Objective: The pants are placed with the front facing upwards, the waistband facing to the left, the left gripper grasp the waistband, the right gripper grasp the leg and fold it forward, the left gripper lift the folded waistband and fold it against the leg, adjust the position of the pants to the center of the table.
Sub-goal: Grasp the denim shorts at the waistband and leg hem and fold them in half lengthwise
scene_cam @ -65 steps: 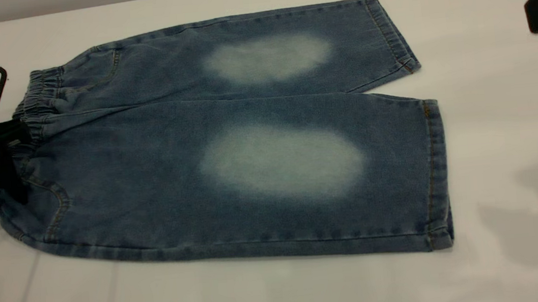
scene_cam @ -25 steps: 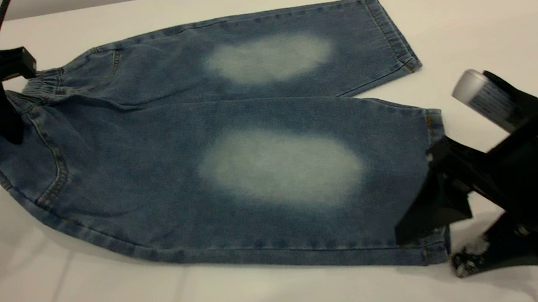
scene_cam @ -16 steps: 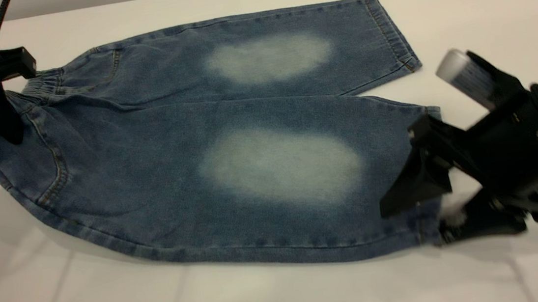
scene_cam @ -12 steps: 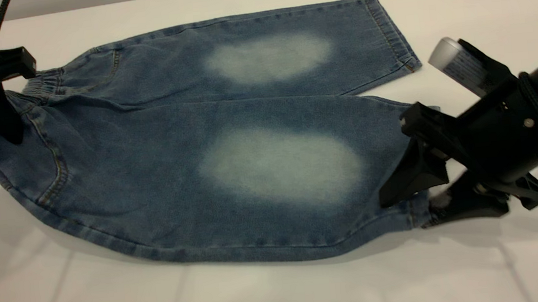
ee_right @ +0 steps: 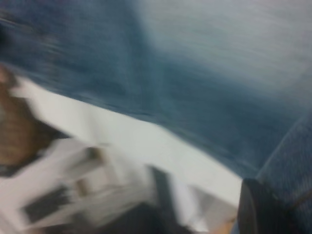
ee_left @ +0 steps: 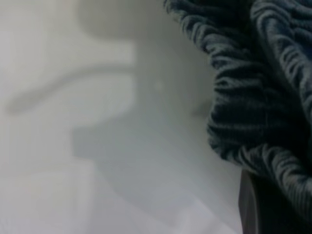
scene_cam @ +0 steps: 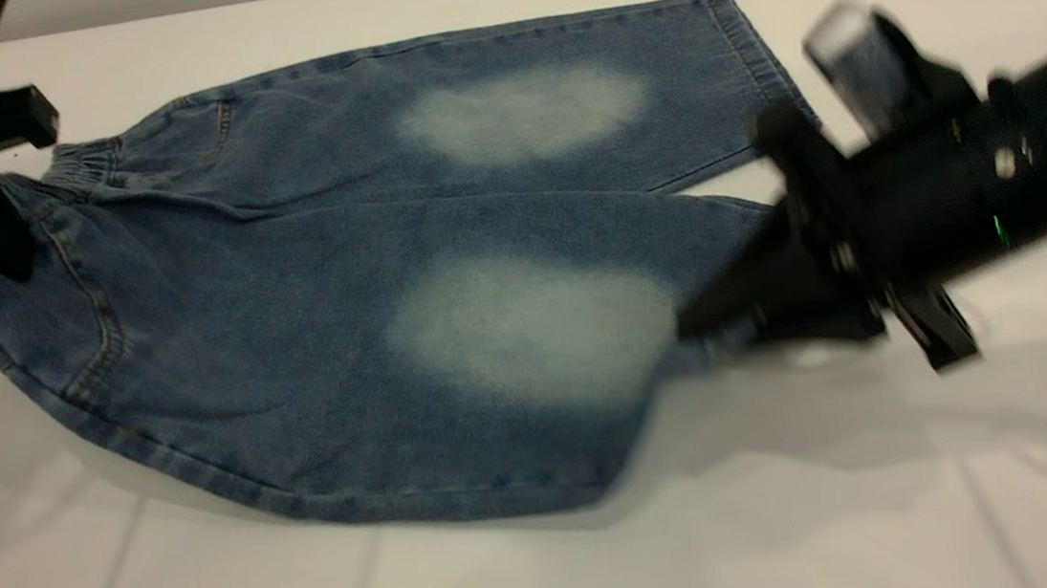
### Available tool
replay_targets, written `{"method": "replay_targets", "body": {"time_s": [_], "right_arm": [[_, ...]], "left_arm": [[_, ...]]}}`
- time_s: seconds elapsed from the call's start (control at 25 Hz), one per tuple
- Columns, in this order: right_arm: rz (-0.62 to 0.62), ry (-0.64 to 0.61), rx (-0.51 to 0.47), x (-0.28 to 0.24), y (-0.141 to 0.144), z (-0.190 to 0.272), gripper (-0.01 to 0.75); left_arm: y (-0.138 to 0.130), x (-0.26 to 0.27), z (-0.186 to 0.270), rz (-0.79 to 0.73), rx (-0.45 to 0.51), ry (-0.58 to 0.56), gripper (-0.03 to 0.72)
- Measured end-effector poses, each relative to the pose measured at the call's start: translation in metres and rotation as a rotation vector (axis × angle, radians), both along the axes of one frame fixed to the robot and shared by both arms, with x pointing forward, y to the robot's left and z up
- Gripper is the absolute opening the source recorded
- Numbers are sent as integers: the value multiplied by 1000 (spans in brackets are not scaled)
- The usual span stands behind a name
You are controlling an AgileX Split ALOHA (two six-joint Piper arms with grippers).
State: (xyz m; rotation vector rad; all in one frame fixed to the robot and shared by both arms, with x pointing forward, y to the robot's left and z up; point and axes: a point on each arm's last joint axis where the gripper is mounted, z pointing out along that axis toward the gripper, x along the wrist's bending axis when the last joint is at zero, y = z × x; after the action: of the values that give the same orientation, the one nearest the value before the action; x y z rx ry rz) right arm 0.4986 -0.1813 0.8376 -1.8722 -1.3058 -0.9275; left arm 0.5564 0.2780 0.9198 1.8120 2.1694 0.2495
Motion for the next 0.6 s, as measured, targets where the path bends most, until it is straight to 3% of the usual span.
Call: {"method": "replay_targets", "body": {"time_s": [0.16, 0.24, 0.6], "right_arm": [[-92, 20, 186, 30, -8, 22, 25], [-140, 28, 217, 46, -14, 30, 25], [-328, 69, 178, 102, -25, 52, 25]], "left_arm": [[-2, -3, 15, 27, -33, -29, 80], [-3, -3, 19, 58, -67, -46, 80], [16, 20, 30, 358, -270, -162, 81]]}}
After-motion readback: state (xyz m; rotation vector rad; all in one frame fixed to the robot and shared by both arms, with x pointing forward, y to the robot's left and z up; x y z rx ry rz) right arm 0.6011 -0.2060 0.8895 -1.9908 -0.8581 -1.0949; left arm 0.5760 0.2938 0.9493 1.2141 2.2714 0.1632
